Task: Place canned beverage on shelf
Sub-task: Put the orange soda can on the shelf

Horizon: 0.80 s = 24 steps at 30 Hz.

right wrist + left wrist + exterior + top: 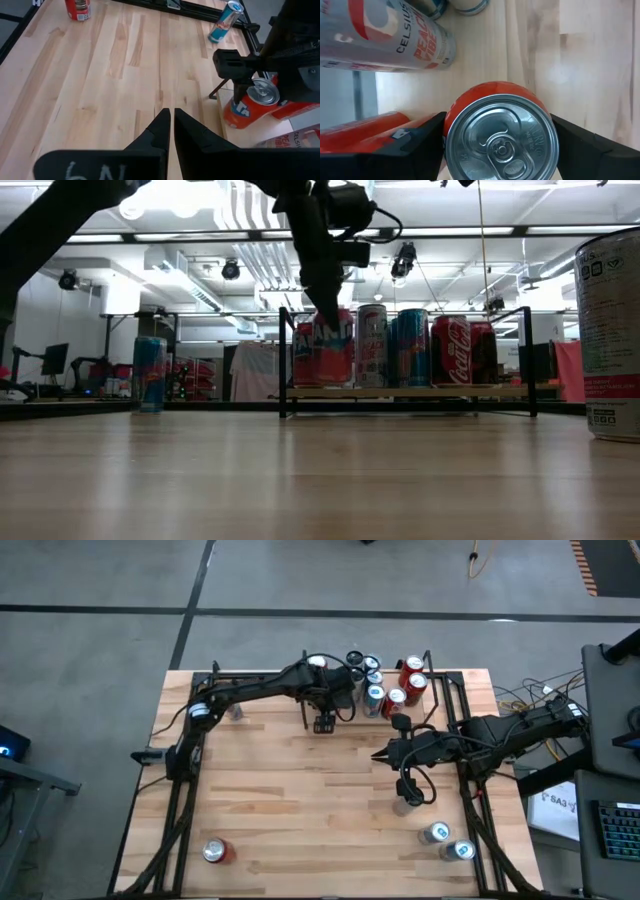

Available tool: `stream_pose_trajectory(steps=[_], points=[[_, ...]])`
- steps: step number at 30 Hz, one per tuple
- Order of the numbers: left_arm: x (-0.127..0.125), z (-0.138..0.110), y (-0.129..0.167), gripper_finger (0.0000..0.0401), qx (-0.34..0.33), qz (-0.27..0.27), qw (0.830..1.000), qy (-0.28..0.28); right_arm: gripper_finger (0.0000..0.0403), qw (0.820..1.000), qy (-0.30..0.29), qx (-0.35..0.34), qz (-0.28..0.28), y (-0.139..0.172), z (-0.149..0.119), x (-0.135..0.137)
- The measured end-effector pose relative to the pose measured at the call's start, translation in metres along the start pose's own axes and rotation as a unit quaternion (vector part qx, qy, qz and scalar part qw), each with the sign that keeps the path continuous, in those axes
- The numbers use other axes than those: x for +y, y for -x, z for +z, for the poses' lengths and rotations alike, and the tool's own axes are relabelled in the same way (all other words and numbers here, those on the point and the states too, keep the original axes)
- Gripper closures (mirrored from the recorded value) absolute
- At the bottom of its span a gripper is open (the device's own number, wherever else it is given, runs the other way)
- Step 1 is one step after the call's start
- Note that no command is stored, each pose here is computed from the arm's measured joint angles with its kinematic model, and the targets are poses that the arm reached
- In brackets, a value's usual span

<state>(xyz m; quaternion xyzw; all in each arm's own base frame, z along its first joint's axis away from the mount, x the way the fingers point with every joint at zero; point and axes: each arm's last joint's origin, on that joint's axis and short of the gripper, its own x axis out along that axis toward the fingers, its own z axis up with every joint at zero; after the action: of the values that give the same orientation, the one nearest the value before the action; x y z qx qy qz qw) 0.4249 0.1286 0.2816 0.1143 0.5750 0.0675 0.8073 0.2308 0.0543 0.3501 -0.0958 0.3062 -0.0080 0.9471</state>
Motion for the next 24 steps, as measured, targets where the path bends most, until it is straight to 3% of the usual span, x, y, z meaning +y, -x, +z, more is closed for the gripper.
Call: stream_pose_trajectory(steps=[13,24], points=[[0.0035,-0.0002,-0.0006,0.0105,-0.005,0.002,1.000,0.003,0.0390,1.000,-0.002,0.000,0.000,0.0000,0.0001,0.0000],[0.0067,0.0007,-0.0006,0.0065,-0.013,0.011,1.000,0.008,0.0390,1.000,-0.011,0.000,0.000,-0.0001,0.0001,0.0000]])
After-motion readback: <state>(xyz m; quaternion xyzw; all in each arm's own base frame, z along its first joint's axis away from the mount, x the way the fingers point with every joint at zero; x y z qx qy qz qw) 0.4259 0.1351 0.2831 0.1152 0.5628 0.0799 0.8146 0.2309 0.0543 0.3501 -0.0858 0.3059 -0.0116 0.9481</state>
